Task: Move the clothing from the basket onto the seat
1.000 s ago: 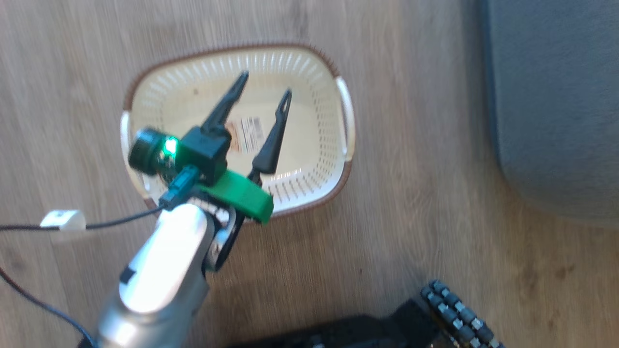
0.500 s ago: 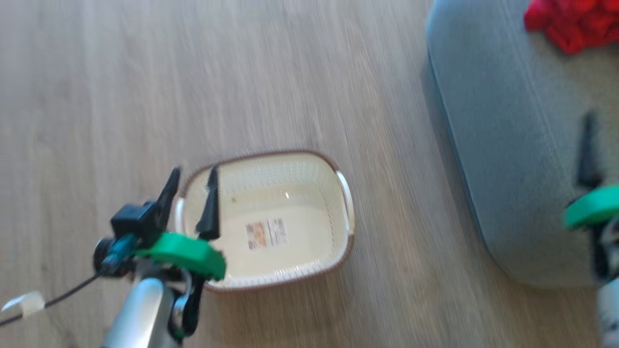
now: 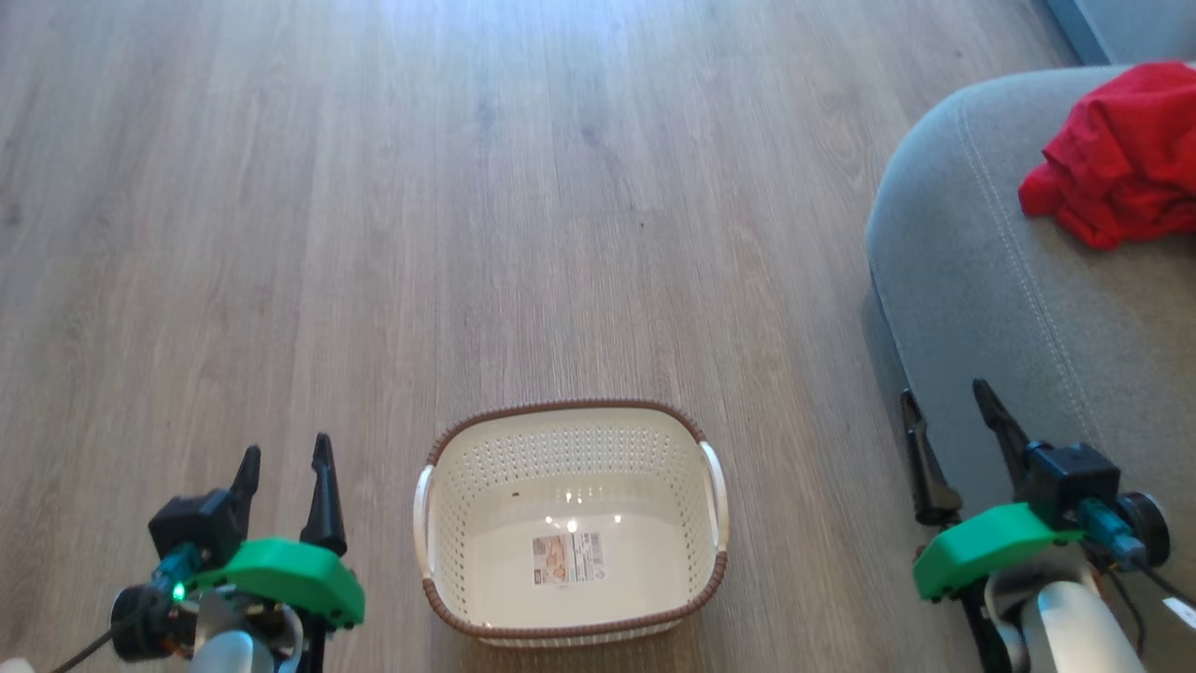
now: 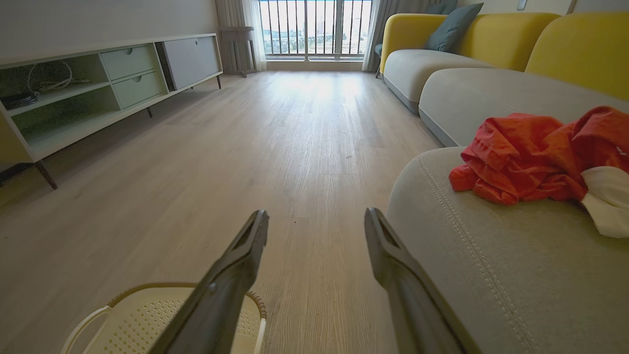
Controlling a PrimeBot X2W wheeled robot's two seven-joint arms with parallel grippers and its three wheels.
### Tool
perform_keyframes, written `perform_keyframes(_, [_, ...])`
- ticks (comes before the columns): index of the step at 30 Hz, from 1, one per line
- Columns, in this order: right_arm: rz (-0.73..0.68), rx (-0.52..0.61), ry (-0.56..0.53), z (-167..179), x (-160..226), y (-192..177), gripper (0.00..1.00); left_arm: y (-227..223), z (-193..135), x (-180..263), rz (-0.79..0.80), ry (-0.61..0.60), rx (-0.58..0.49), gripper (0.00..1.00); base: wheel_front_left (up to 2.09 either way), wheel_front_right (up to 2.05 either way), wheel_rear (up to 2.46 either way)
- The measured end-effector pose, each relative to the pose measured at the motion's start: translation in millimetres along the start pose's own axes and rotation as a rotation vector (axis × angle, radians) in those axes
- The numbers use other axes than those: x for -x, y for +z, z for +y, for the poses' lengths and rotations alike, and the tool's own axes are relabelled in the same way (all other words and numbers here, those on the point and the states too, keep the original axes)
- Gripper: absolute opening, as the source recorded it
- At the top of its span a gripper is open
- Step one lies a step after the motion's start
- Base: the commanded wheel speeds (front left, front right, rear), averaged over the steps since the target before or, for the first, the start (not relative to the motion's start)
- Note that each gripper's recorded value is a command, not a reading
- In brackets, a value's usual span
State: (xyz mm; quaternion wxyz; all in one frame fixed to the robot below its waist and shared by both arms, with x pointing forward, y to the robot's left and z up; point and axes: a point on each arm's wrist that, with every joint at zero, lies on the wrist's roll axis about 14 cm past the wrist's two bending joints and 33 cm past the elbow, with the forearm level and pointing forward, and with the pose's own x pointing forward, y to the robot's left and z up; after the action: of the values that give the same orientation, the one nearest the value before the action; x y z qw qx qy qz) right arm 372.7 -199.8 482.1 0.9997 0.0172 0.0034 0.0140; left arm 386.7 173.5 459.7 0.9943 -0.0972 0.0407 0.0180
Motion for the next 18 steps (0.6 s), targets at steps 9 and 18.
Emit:
perform_keyframes(9, [0.061, -0.015, 0.019, 11, 10, -20, 0.00, -27, 12, 20, 0.082, 0.026, -0.005, 0.00, 0.00, 0.00, 0.00])
perform_keyframes(18, [0.137, -0.102, -0.015, 7, 22, -42, 0.00, -49, 20, 34, 0.163, 0.067, 0.070, 0.00, 0.00, 0.00, 0.00])
